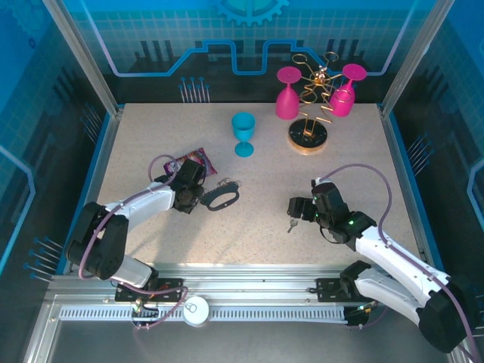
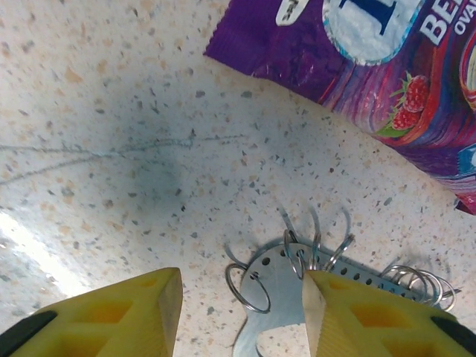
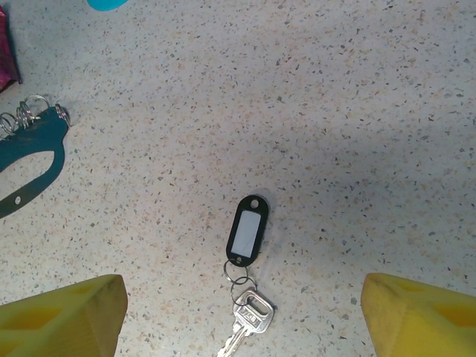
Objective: Put the keys on the keyring
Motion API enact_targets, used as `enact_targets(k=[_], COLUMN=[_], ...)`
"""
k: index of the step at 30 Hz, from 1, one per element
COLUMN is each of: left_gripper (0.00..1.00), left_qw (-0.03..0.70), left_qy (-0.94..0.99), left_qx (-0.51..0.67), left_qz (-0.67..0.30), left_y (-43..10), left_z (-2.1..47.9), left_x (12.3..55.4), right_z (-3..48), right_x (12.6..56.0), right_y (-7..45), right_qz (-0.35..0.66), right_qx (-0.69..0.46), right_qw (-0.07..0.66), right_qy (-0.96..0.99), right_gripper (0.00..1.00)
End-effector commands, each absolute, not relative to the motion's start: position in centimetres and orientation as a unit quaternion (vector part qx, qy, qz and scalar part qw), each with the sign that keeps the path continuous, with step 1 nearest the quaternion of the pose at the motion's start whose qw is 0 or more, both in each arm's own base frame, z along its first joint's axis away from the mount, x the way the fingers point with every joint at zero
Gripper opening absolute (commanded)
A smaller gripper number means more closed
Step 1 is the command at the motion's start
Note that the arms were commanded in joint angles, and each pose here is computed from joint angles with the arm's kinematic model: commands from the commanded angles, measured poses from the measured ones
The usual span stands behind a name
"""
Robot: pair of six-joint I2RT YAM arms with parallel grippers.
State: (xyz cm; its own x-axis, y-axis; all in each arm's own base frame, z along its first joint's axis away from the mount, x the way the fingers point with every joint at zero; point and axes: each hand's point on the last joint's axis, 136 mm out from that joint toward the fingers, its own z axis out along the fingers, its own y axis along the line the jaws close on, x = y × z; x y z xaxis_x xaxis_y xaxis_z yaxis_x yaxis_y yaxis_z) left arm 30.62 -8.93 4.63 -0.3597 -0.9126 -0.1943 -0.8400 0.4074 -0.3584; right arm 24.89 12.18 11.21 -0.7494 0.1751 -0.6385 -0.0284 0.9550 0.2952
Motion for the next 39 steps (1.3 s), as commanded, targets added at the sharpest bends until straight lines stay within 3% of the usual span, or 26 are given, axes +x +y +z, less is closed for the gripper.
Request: enact_targets(k=[1,22,39], left_gripper=[0.46,0.33,0.29], left_qw=[0.158,0.13,0.111], left_qy=[0.799,0.765,0.758], left_qx=[-0.567,-0.62,-0.628], left_qz=[-0.127,-0.121,-0.136], left_y=[-9.9,-9.5,-9.7], left_z=[4.0,2.4,1.5], left_x=[31.0,29.8,30.4], right_z=[11.1,11.0,11.2], right_x=[24.6,24.3,24.1], right_y=[12.2,12.1,11.9], right_qz=[0.148,0.149,0.149], right_qx=[0.047,0.05,0.051], right_qw=[0.349,0.344,0.348], right_qy=[0.924,0.926,0.924], right_gripper=[0.83,0.83,0.83])
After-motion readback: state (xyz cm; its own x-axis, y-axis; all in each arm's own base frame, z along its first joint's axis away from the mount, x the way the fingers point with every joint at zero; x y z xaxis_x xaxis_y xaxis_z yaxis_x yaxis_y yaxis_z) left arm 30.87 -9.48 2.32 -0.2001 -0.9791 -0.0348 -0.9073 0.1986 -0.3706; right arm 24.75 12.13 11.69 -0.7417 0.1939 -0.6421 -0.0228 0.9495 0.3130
